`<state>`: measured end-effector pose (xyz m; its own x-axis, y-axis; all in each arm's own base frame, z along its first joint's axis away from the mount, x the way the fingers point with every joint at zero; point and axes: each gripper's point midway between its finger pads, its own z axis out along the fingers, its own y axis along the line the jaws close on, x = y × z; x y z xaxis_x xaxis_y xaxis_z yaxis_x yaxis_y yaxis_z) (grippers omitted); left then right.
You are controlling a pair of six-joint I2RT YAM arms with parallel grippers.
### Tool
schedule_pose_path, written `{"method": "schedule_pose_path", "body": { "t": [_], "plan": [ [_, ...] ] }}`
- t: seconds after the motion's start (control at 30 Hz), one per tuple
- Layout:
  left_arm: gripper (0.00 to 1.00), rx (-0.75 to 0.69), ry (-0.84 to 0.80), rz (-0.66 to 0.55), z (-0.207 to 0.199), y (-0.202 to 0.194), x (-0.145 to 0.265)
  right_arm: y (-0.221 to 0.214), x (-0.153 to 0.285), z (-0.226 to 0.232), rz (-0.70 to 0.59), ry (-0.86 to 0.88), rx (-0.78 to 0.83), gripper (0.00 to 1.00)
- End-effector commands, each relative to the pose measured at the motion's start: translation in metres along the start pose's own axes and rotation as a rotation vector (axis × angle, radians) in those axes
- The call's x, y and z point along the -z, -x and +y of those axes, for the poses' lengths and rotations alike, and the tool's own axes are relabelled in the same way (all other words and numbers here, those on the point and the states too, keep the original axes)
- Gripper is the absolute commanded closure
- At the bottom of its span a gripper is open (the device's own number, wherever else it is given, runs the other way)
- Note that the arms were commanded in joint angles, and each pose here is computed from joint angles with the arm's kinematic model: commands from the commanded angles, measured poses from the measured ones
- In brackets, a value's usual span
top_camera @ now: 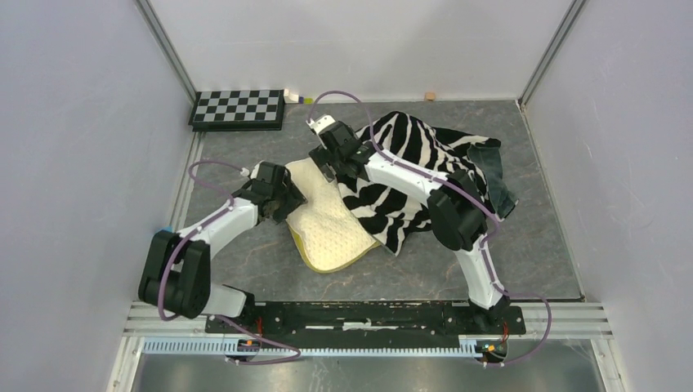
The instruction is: Put the pillow into the pillowcase
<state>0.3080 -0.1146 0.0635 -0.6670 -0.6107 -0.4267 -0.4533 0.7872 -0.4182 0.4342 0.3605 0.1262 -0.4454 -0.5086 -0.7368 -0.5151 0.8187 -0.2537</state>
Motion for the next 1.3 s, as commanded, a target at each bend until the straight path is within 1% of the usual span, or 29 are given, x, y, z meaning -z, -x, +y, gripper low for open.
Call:
{"method": "schedule_pose_path", "body": {
  "t": [0.0,0.07,0.13,0.17,0.23,0.27,0.33,0.4,0.47,0.53,0.63,0.67,0.73,0.77,0.83,0.9,0.93,0.97,1.0,1.03,1.07,1.1,1.13,1.27],
  "plan": [
    [0.42,0.004,-0.073,-0.006,-0.021,0.007,-0.02,0.007,-0.014,-0.003,-0.019,0.053,-0.065,0.11],
    [0.7,0.016,-0.059,0.026,-0.017,-0.002,-0.027,0.008,-0.014,0.001,-0.03,0.082,-0.078,0.28],
    [0.93,0.008,-0.045,0.051,-0.014,-0.008,-0.031,0.009,-0.011,0.003,-0.026,0.092,-0.098,0.55],
    [0.98,0.002,-0.035,0.061,-0.011,-0.01,-0.033,0.013,-0.007,0.004,-0.031,0.099,-0.115,0.72],
    [0.98,-0.008,-0.042,0.071,-0.012,-0.013,-0.034,0.027,0.005,0.009,-0.064,0.138,-0.165,0.92],
    [0.98,-0.017,-0.057,0.076,-0.016,-0.016,-0.033,0.039,0.014,0.015,-0.089,0.17,-0.202,0.99],
    [0.98,-0.039,-0.103,0.073,-0.035,-0.018,-0.028,0.067,0.034,0.039,-0.155,0.259,-0.251,1.0],
    [0.98,-0.063,-0.17,0.071,-0.068,-0.023,-0.02,0.095,0.047,0.064,-0.212,0.325,-0.278,1.0],
    [0.98,-0.082,-0.213,0.071,-0.098,-0.025,-0.011,0.108,0.041,0.08,-0.225,0.375,-0.32,1.0],
    [0.98,-0.062,-0.196,0.077,-0.102,-0.022,-0.011,0.107,0.03,0.079,-0.209,0.363,-0.339,1.0],
    [0.98,-0.033,-0.146,0.056,-0.086,-0.008,-0.017,0.095,0.026,0.064,-0.191,0.325,-0.336,1.0],
    [0.98,-0.031,-0.138,0.054,-0.082,-0.004,-0.018,0.093,0.031,0.057,-0.194,0.308,-0.33,0.97],
    [0.95,-0.03,-0.131,0.058,-0.079,-0.001,-0.021,0.093,0.04,0.042,-0.206,0.278,-0.317,0.75],
    [0.91,-0.029,-0.134,0.062,-0.079,0.0,-0.022,0.095,0.048,0.035,-0.214,0.264,-0.305,0.61],
    [0.78,-0.037,-0.14,0.068,-0.082,0.001,-0.022,0.096,0.061,0.02,-0.213,0.215,-0.272,0.38],
    [0.54,-0.05,-0.148,0.064,-0.084,0.003,-0.017,0.091,0.076,0.003,-0.198,0.156,-0.242,0.24],
    [0.45,-0.06,-0.148,0.06,-0.083,0.004,-0.014,0.086,0.087,-0.006,-0.191,0.125,-0.233,0.18],
    [0.33,-0.067,-0.145,0.055,-0.081,0.005,-0.01,0.081,0.101,-0.017,-0.195,0.093,-0.233,0.13],
    [0.22,-0.077,-0.152,0.049,-0.08,0.006,-0.003,0.064,0.107,-0.025,-0.176,0.056,-0.229,0.1],
    [0.09,-0.086,-0.161,0.046,-0.079,0.005,0.003,0.055,0.121,-0.035,-0.188,0.03,-0.234,0.04],
    [0.02,-0.096,-0.156,0.044,-0.073,0.003,0.008,0.039,0.131,-0.041,-0.189,0.01,-0.236,0.02],
    [0.0,-0.104,-0.16,0.033,-0.07,0.004,0.014,0.014,0.134,-0.045,-0.165,-0.006,-0.23,0.02],
    [0.0,-0.112,-0.16,0.029,-0.065,0.002,0.02,0.002,0.144,-0.05,-0.171,-0.018,-0.234,0.02],
    [0.0,-0.137,-0.188,0.033,-0.05,-0.011,0.043,-0.076,0.157,-0.059,-0.099,-0.065,-0.232,0.02]
  ]
}}
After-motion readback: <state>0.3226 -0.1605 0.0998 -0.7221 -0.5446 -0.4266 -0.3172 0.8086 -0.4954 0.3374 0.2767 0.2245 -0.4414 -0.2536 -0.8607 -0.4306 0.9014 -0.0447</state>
